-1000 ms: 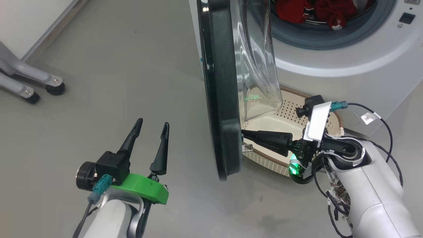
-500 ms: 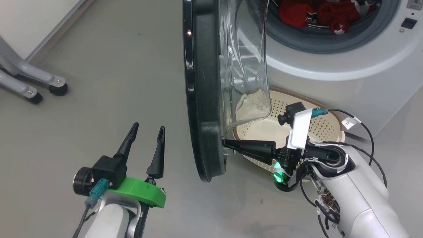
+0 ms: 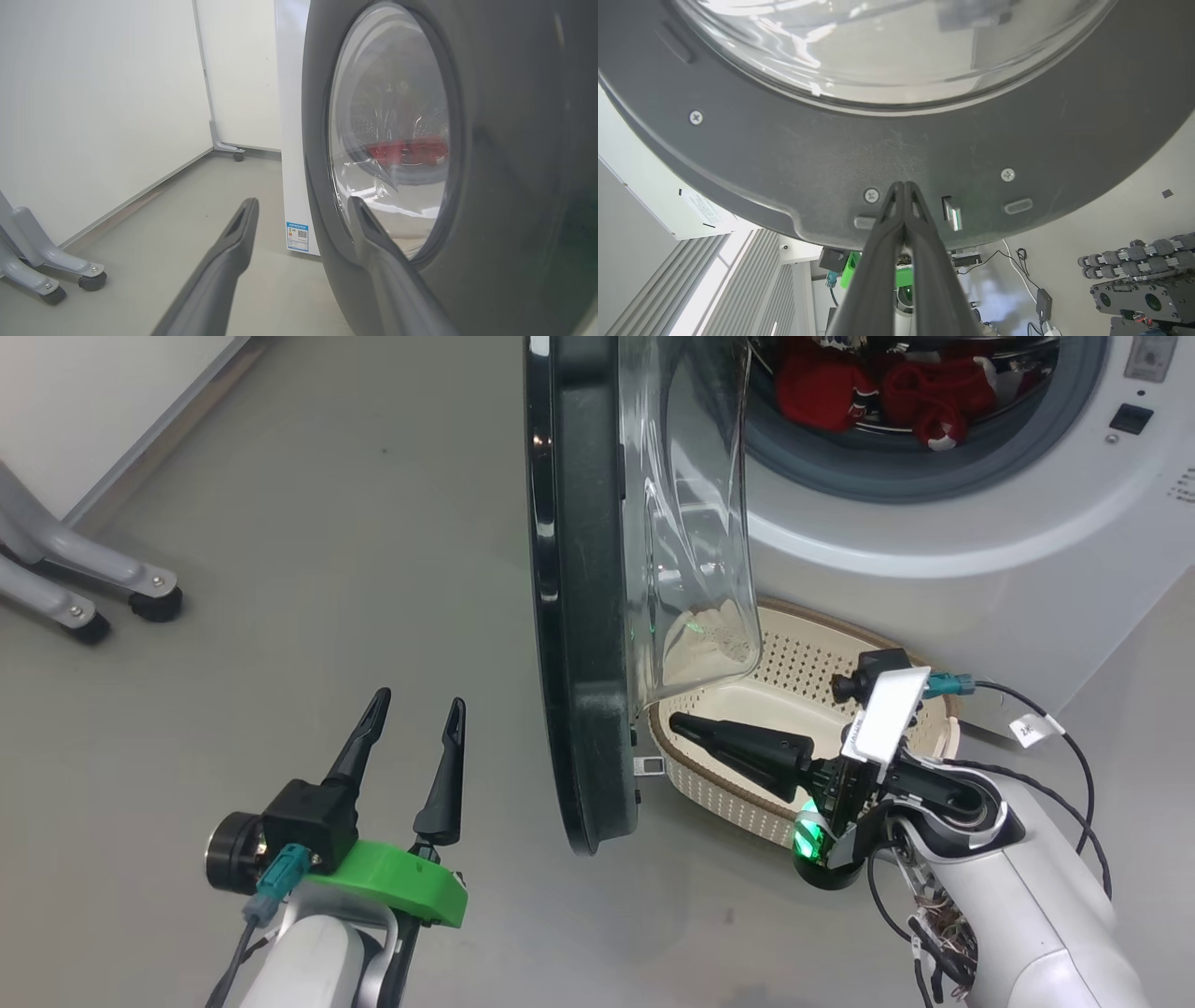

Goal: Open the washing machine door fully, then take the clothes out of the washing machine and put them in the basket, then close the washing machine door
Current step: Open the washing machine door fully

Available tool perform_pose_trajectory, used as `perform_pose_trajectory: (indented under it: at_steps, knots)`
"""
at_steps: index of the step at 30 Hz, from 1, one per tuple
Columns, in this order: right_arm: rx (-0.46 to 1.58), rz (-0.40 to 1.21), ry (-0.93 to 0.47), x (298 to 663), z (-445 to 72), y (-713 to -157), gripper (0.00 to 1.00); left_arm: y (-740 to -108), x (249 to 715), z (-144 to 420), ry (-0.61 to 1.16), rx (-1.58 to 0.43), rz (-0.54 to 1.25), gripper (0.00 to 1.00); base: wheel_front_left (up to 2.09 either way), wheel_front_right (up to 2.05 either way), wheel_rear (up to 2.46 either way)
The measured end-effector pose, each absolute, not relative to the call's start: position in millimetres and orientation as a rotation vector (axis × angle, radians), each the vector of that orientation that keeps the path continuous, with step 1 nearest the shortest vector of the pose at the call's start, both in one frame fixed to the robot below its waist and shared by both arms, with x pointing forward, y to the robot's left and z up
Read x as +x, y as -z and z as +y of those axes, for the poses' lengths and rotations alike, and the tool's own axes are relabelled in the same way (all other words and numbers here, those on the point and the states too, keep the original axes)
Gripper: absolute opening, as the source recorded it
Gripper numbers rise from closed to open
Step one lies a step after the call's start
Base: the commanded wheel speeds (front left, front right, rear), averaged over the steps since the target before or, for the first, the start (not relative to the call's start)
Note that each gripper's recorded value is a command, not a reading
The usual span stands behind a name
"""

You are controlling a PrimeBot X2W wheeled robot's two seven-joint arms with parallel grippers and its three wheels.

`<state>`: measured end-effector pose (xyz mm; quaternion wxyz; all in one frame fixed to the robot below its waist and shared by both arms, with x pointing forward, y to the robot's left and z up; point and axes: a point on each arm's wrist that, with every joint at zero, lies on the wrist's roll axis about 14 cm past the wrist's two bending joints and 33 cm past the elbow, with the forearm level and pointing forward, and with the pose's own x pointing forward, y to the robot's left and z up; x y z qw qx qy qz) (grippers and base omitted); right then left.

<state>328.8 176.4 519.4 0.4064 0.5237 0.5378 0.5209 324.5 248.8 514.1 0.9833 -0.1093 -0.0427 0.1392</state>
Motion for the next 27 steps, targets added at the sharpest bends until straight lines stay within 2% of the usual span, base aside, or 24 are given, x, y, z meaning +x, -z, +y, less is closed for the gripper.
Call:
perform_pose_trajectory:
  at_steps: [10, 11, 13, 14, 15, 22, 27]
  knots:
    - [1.484, 1.142, -1.100, 370.5, 136.9, -514.4, 0.00, -511.5, 326.6, 247.4, -0.273, -0.216, -0.082, 1.00, 0.00, 0.00, 0.00]
    - [1.494, 1.112, -1.076, 375.5, 130.9, -514.1, 0.03, -510.8, 327.3, 246.5, -0.270, -0.216, -0.080, 1.00, 0.00, 0.00, 0.00]
    - [1.503, 1.062, -1.040, 382.5, 120.0, -513.8, 0.36, -508.9, 328.8, 244.3, -0.263, -0.217, -0.075, 1.00, 0.00, 0.00, 0.00]
    - [1.503, 1.062, -1.040, 382.5, 120.0, -513.8, 0.92, -508.9, 328.8, 244.3, -0.263, -0.217, -0.075, 1.00, 0.00, 0.00, 0.00]
    - [1.498, 1.039, -1.020, 385.0, 115.3, -512.3, 1.00, -507.9, 329.5, 243.7, -0.261, -0.218, -0.072, 1.00, 0.00, 0.00, 0.00]
    - [1.403, 0.885, -0.879, 399.9, 79.9, -499.1, 1.00, -500.9, 336.3, 241.6, -0.249, -0.219, -0.051, 1.00, 0.00, 0.00, 0.00]
    - [1.259, 0.737, -0.755, 416.0, 46.8, -489.3, 1.00, -495.0, 340.7, 235.4, -0.228, -0.214, -0.031, 1.00, 0.00, 0.00, 0.00]
